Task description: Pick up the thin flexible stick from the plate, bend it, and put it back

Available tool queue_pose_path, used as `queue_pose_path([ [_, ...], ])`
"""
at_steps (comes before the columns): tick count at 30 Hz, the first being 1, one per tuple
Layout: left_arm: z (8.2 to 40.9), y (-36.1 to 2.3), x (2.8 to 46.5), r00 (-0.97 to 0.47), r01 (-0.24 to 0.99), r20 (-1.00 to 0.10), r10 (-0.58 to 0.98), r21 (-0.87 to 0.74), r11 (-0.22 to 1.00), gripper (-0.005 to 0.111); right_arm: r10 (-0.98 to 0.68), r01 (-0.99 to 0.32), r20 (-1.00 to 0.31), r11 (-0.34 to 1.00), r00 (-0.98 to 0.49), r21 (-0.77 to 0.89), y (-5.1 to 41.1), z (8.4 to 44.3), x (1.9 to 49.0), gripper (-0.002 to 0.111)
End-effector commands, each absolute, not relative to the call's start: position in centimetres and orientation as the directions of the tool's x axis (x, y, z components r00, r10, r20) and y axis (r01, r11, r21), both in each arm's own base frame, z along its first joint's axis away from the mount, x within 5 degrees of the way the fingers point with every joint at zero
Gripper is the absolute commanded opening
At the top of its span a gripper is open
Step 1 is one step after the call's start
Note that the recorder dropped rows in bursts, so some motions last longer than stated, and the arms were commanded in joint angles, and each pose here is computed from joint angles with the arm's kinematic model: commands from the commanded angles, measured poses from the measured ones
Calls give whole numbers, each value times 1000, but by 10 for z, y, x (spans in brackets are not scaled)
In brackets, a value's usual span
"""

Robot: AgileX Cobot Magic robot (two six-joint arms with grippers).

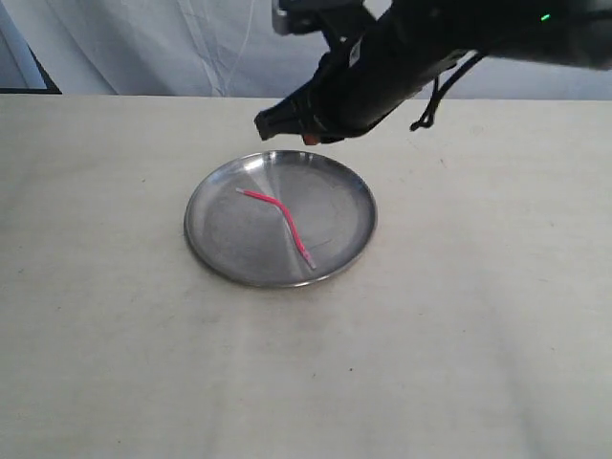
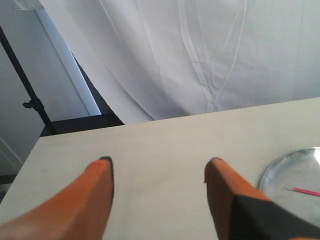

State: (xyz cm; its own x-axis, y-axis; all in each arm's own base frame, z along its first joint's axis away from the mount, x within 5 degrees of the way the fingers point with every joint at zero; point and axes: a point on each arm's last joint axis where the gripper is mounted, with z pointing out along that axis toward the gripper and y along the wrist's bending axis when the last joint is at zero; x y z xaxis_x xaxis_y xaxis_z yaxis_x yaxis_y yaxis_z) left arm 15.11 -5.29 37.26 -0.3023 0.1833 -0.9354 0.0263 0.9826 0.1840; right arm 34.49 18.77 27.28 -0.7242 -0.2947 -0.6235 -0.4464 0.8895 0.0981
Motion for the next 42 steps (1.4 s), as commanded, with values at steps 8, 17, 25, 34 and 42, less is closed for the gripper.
queue_pose_path([
  [8, 372, -53, 150, -304, 31, -935, 180, 179, 983, 54, -312, -470, -580, 871, -753, 142, 159, 347, 283, 0],
  [17, 372, -53, 150, -301, 36, -936, 180, 178, 983, 54, -335, -435, -663, 900, -669, -16, 142, 353, 280, 0],
  [25, 372, -53, 150, -300, 38, -937, 180, 177, 983, 54, -80, -446, -974, 895, -210, 23, 78, 264, 163, 0],
  [34, 372, -53, 150, -300, 38, -937, 180, 177, 983, 54, 162, -46, -987, 986, -4, 162, 4, 214, 88, 0],
  [42, 372, -53, 150, -300, 38, -937, 180, 177, 983, 54, 140, 159, -990, 978, -20, 135, -10, 204, 63, 0],
])
